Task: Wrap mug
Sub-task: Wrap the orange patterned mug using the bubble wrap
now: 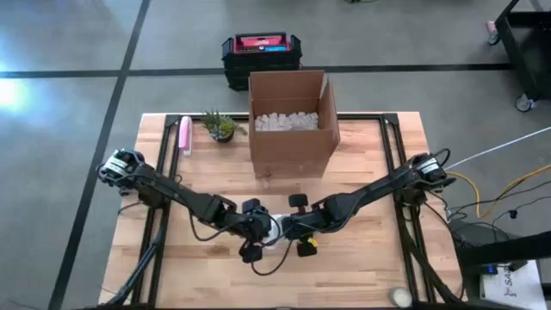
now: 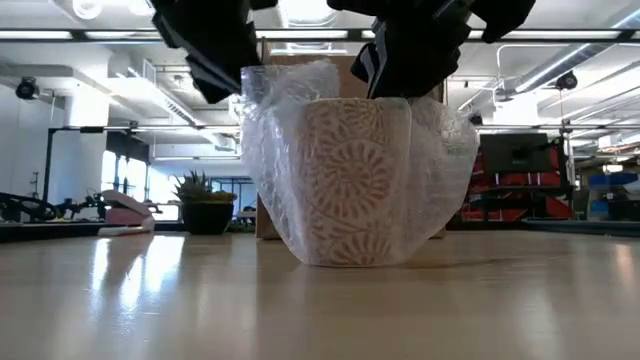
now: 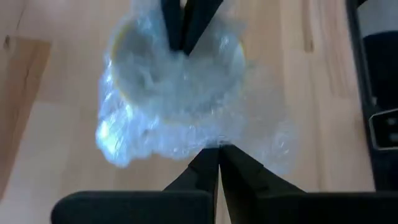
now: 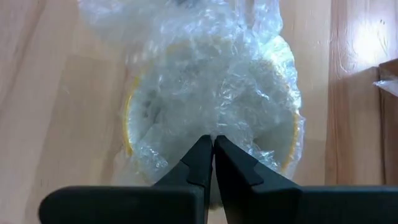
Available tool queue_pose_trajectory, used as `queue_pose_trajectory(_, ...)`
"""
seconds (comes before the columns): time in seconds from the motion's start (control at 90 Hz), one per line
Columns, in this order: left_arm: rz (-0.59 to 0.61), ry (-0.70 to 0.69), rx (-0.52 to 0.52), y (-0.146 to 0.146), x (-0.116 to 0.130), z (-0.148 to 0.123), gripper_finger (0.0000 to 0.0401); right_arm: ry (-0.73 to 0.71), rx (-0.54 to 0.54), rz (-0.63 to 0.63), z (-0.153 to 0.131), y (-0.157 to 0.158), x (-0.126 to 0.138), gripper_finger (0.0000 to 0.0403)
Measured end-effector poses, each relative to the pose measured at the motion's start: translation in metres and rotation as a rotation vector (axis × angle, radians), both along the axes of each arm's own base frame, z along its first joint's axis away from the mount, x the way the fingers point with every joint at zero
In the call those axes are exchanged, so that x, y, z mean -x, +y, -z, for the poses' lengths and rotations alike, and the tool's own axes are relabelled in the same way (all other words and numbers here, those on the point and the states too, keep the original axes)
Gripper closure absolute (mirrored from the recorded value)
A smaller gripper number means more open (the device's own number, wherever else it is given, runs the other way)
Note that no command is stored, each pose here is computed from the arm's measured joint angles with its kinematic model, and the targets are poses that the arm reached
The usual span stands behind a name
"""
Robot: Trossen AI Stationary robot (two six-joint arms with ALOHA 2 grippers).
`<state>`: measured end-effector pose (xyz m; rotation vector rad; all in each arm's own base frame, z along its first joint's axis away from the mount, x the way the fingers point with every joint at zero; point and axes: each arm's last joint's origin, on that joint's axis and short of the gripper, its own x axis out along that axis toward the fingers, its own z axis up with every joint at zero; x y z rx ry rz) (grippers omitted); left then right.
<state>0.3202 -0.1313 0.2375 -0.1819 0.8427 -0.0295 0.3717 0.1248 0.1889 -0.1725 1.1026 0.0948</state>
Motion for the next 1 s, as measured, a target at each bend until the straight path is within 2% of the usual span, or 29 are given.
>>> queue_pose_trajectory(0.133, -0.03, -0.05, -0.044, 0.002, -0.008, 0.008, 0.0401, -0.001, -0.001, 0.002, 0.0, 0.0, 0.0, 0.0394)
queue_pose_trajectory(0.478, -0.064, -0.12, -0.015, 0.003, -0.029, 0.024, 0.0401, 0.001, 0.004, -0.01, 0.004, 0.001, -0.002, 0.0394)
queue_pose_trajectory(0.822, -0.085, -0.118, -0.039, 0.005, -0.033, 0.03, 0.0401, -0.06, -0.023, -0.046, -0.044, 0.008, 0.003, 0.0394)
queue_pose_trajectory(1.0, -0.088, -0.115, -0.041, 0.006, -0.033, 0.03, 0.0401, -0.017, -0.056, -0.071, -0.03, 0.011, 0.0, 0.0394)
